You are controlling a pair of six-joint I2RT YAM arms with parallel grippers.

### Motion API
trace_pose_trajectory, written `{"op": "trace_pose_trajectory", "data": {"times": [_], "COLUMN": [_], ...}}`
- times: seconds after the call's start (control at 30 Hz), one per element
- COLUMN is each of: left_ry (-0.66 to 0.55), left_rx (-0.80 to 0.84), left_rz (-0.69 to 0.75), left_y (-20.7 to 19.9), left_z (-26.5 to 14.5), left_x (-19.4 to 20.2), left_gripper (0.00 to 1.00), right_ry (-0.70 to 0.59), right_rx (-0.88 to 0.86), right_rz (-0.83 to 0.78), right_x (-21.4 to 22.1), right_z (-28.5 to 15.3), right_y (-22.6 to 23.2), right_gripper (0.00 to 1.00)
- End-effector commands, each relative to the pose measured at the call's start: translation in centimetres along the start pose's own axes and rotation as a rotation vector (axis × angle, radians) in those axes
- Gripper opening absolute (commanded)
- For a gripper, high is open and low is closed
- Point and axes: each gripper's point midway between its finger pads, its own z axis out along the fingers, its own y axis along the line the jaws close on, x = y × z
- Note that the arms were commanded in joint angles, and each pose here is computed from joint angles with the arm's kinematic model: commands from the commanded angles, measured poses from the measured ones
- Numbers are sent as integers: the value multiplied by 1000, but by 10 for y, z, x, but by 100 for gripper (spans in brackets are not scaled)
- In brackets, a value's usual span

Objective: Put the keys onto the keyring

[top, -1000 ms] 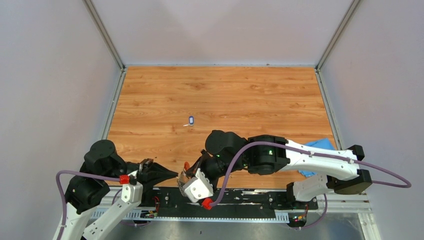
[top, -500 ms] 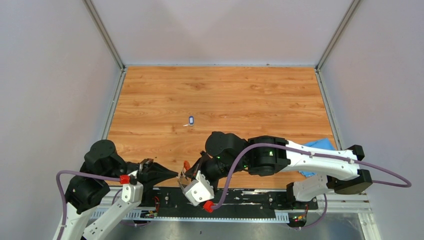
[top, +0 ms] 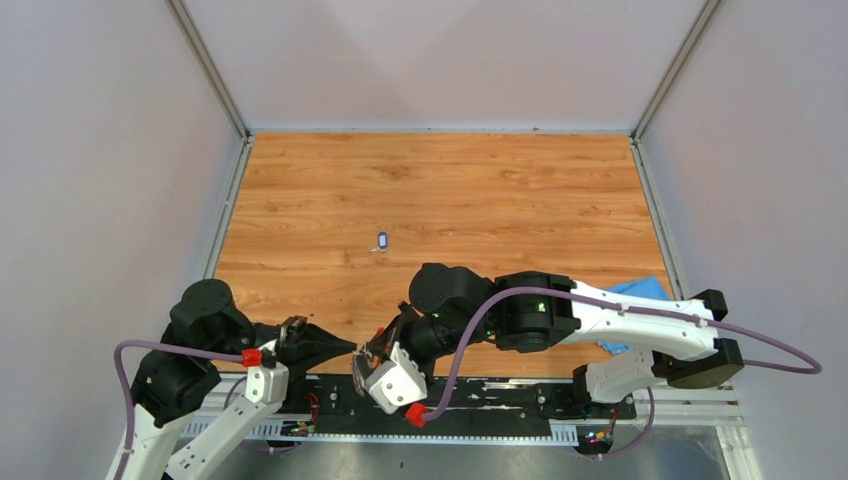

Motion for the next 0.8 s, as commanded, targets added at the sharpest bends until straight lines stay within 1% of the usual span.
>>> {"op": "trace_pose_trajectory", "data": {"times": [0.0,0.77], "left_ry": [4,21], "left_rx": [9,-10], "left_rz": [-4,7], "left_y": [1,4], "left_z": [2,1], "left_x": [4,6], "left_gripper": [0,0], "right_ry": [12,-13], "right_rx": [7,33], "right_rz": [-29,-40], "right_x": [-4,-8], "right_z": [0,8], "right_y": [-5,-14], "right_gripper": [0,0]}}
